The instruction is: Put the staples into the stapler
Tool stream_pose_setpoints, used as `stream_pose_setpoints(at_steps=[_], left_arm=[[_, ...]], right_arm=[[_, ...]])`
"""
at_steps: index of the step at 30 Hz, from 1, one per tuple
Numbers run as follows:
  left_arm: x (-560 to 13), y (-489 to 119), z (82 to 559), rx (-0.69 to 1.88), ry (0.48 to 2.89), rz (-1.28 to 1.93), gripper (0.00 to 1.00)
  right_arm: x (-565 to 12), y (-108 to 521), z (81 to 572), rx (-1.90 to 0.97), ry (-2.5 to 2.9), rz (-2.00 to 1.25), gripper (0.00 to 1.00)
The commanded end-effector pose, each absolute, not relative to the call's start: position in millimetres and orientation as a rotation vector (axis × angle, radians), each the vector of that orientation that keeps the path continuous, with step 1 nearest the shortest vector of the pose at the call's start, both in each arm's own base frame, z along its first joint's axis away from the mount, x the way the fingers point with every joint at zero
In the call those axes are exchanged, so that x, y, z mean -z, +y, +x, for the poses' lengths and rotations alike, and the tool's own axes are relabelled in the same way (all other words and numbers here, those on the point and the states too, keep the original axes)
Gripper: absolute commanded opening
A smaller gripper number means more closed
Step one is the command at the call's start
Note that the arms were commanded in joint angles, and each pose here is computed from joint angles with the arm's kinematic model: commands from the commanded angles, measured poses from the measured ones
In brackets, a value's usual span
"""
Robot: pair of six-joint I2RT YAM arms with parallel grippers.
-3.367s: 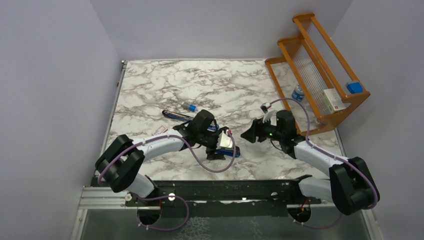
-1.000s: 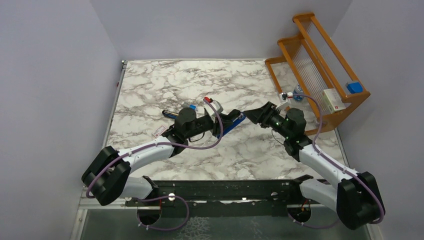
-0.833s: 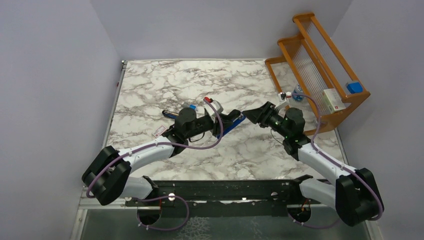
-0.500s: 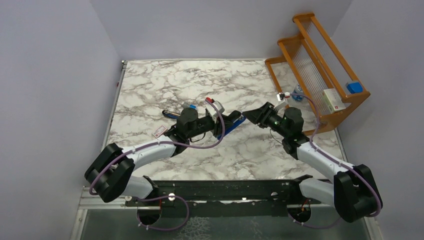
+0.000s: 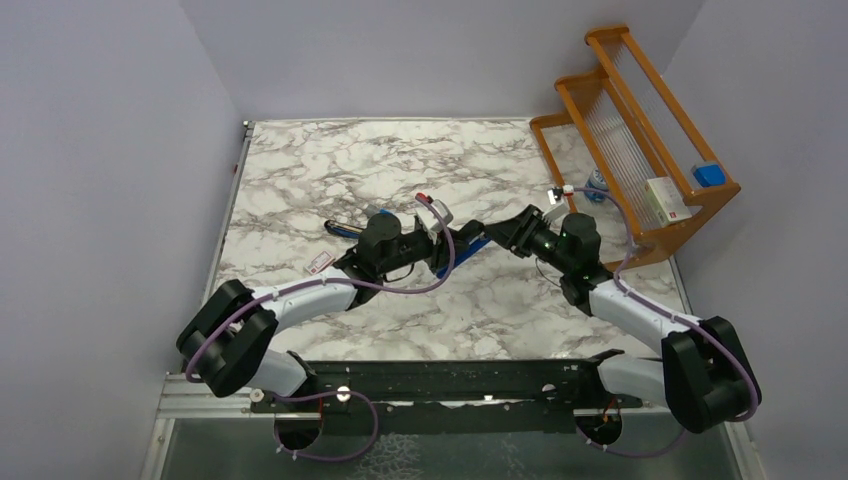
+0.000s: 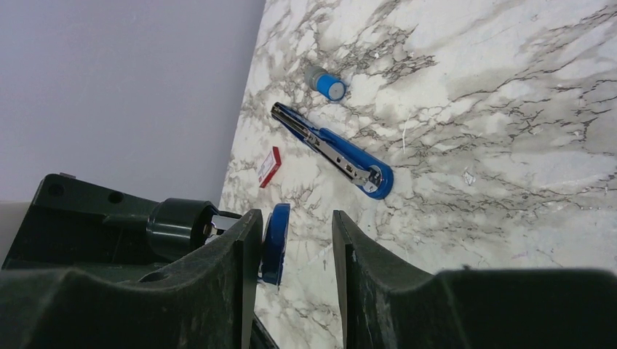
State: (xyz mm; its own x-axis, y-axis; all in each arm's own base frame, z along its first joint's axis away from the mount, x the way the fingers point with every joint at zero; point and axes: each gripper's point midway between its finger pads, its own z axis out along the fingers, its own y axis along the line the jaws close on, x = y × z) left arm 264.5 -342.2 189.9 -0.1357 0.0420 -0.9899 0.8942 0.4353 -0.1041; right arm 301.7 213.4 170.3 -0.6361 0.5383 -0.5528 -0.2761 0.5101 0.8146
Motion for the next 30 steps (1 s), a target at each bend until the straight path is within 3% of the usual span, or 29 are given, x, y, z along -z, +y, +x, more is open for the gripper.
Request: stream_pose_setpoints(at_steps=[1, 6, 14, 23, 27, 30], left_arm=[[-248, -352, 277, 0.927, 1.355, 0.788, 0.0], [-247, -352, 277, 0.926, 1.356, 0.787, 0.0], [-261, -336, 280, 0.876, 1.326, 0.707, 0.0], [-288, -229, 293, 0.625, 1.29, 0.291, 0.0], [-277, -187, 287, 0.576, 1.298, 0.126, 0.0], [-267, -173, 277, 0.605, 1.299, 0.054, 0.09]], right_arm=[[-182, 223, 303, -1.272, 1.879, 0.194, 0.42], [-180, 226, 303, -1.291, 1.881, 0.209, 0.37], [-163, 212, 307, -1.243, 1.891, 0.384, 0.02], [-158, 185, 314, -1.152, 1.872, 0.51, 0.01], [-190, 180, 319, -1.188, 1.781, 0.512, 0.01], [-229, 179, 324, -1.212, 1.703, 0.484, 0.01]])
